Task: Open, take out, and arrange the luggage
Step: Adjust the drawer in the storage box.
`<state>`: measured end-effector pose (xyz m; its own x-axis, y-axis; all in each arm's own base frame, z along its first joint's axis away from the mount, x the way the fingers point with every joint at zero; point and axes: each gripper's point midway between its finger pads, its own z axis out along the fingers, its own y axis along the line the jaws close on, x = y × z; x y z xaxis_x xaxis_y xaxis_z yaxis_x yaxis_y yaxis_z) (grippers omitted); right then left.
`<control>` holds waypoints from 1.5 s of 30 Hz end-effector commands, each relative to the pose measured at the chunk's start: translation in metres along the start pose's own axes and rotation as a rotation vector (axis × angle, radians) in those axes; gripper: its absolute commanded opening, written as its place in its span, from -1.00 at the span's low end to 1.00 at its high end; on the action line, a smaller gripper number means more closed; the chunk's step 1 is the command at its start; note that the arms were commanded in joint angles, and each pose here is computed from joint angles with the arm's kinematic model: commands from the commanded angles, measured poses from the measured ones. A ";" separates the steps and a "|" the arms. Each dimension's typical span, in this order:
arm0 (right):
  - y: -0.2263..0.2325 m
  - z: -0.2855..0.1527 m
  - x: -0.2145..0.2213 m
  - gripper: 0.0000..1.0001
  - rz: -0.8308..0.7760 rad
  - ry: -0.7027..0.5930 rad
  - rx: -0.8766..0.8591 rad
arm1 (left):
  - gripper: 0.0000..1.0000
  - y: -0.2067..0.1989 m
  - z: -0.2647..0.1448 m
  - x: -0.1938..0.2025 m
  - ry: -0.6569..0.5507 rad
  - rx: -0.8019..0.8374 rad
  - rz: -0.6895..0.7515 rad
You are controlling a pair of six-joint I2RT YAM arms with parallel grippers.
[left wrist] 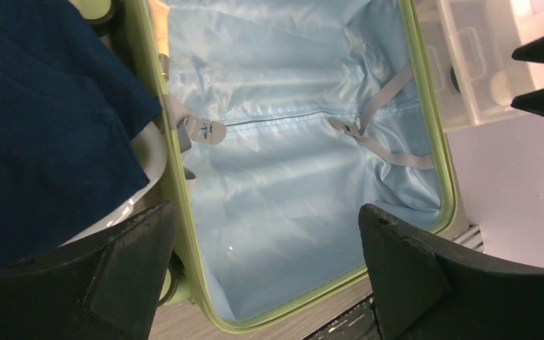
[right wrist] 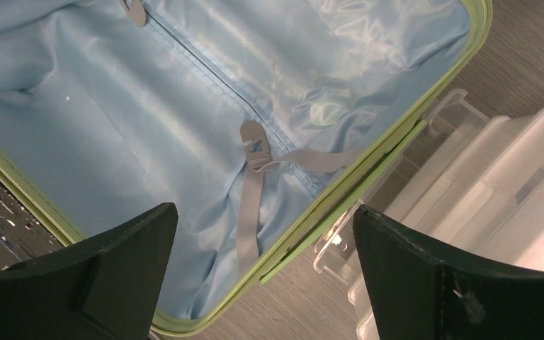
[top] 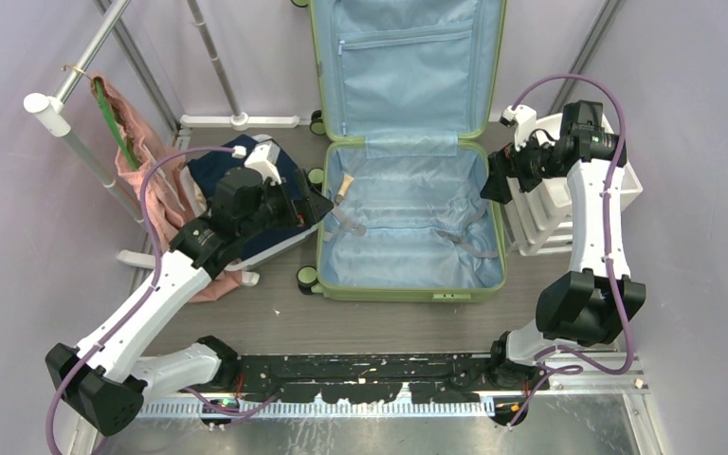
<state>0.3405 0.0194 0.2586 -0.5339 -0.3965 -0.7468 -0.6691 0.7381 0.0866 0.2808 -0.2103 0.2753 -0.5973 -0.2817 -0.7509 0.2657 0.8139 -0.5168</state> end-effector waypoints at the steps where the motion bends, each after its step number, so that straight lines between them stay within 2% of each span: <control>1: -0.008 -0.004 0.000 0.99 -0.018 0.023 0.055 | 0.99 -0.004 -0.004 -0.026 -0.122 0.046 -0.079; 10: -0.022 0.007 0.010 1.00 0.133 0.017 0.153 | 0.98 0.002 0.009 -0.009 -0.086 0.059 -0.079; 13: -0.035 0.015 0.026 0.98 0.132 0.071 0.239 | 0.95 0.007 0.017 -0.006 -0.064 0.042 -0.044; 14: -0.039 0.018 0.030 0.92 0.120 0.095 0.270 | 0.95 0.009 0.019 -0.007 -0.056 0.035 -0.032; 16: -0.047 0.023 0.037 0.75 0.115 0.127 0.333 | 0.94 0.010 0.023 -0.006 -0.037 0.027 -0.007; 20: -0.061 0.024 0.032 0.03 0.172 0.093 0.421 | 0.92 0.009 0.029 -0.008 -0.029 0.029 0.012; 24: -0.079 0.024 0.030 -0.54 0.197 0.082 0.495 | 0.91 0.009 0.038 -0.012 -0.050 0.037 0.024; 28: -0.097 0.034 0.046 -0.83 0.219 0.134 0.552 | 0.90 0.007 0.047 -0.018 -0.042 0.049 0.050; 34: -0.122 0.054 0.079 -0.93 0.212 0.205 0.636 | 0.87 0.010 0.067 -0.015 0.005 0.046 0.069; 45: -0.155 0.086 0.124 -0.90 0.210 0.292 0.763 | 0.81 0.012 0.086 -0.005 0.053 0.056 0.039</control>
<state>0.4005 -0.0783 0.0881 -0.8268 -0.2518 -0.5029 -0.1408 0.9584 -0.2484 0.3382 -0.2341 0.2032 -0.6899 -0.1855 -0.6997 0.2702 0.8307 -0.4867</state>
